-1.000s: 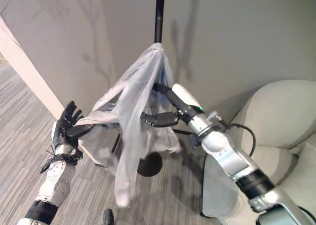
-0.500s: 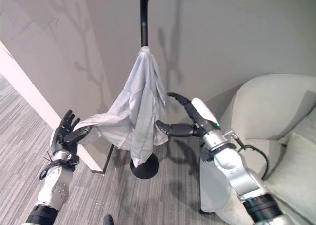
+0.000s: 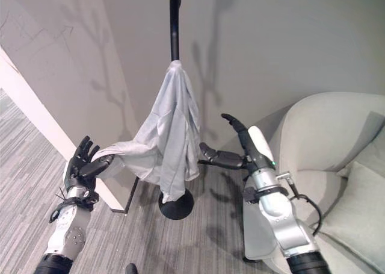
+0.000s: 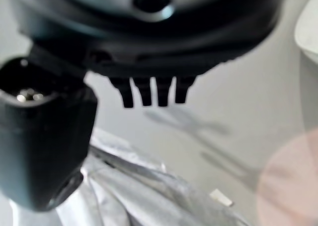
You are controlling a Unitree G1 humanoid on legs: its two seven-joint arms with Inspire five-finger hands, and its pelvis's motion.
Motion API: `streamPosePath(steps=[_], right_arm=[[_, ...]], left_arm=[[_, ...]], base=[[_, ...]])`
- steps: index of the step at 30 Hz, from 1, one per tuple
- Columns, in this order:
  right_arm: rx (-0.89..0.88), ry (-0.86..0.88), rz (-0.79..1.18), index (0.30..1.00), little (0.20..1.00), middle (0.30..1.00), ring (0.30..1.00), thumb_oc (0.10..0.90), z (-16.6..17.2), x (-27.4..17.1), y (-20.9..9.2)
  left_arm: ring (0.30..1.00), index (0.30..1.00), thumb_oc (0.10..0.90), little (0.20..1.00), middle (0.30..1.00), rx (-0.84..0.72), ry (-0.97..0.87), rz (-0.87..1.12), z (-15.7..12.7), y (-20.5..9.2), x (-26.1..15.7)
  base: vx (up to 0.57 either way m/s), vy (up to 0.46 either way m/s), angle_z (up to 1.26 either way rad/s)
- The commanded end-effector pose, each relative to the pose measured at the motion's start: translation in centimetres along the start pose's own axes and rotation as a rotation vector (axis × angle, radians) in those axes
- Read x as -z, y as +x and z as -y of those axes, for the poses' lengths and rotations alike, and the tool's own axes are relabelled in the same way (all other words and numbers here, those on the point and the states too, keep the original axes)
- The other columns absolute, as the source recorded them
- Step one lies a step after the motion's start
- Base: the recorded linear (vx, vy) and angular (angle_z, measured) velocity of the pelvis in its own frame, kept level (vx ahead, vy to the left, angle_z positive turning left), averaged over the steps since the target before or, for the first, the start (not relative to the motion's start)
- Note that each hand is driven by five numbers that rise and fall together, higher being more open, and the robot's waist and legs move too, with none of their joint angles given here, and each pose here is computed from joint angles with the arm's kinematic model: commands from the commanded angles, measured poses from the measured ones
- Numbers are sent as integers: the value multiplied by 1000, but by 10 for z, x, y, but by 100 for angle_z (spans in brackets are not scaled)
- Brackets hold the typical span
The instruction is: Hang the clothes on the sofa on the clothes rack.
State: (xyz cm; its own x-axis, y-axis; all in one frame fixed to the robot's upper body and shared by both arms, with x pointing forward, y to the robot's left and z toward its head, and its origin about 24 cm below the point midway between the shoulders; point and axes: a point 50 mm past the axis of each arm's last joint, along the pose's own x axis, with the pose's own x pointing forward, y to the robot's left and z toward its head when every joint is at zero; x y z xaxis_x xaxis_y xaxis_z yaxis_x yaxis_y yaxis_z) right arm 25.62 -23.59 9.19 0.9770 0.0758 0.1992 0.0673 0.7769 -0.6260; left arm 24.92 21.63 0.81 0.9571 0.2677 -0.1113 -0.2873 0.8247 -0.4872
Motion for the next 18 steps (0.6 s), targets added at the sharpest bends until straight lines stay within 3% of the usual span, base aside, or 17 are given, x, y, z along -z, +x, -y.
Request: streamPosePath(steps=[1,2,3,5,14,15,17,18], right_arm=[[134,187,94,900,900,900,900,800,4,-16,8],[126,261,-73,900,900,900,900,800,-19,13,-20],[126,261,-73,900,900,900,900,800,-19,13,-20],[141,355,-322,900,900,900,900,800,-49,50,-55],[150,450,-588,900,900,900,900,800,-86,83,-97],[116,476,-733,900,900,900,900,800,-104,100,-121],[94,493,-829,900,900,900,900,800,-114,111,-135],[111,592,-993,900,900,900,900,800,-130,124,-157]], left_arm=[[900,900,800,900,900,225,-303,65,21,12,-17],[900,900,800,900,900,232,-422,7,12,-4,3],[900,900,800,900,900,232,-422,7,12,-4,3],[900,900,800,900,900,76,-366,-86,-26,-24,29],[900,900,800,900,900,-119,-265,-270,-63,-49,72],[900,900,800,900,900,-260,-139,-354,-92,-65,86],[900,900,800,900,900,-368,-83,-417,-107,-76,96],[900,900,800,900,900,-475,-27,-512,-124,-93,108]], base=[[0,0,0],[17,-1,6],[14,-4,21],[-10,5,16],[-5,0,8],[-12,4,5],[-7,2,3],[-12,4,14]])
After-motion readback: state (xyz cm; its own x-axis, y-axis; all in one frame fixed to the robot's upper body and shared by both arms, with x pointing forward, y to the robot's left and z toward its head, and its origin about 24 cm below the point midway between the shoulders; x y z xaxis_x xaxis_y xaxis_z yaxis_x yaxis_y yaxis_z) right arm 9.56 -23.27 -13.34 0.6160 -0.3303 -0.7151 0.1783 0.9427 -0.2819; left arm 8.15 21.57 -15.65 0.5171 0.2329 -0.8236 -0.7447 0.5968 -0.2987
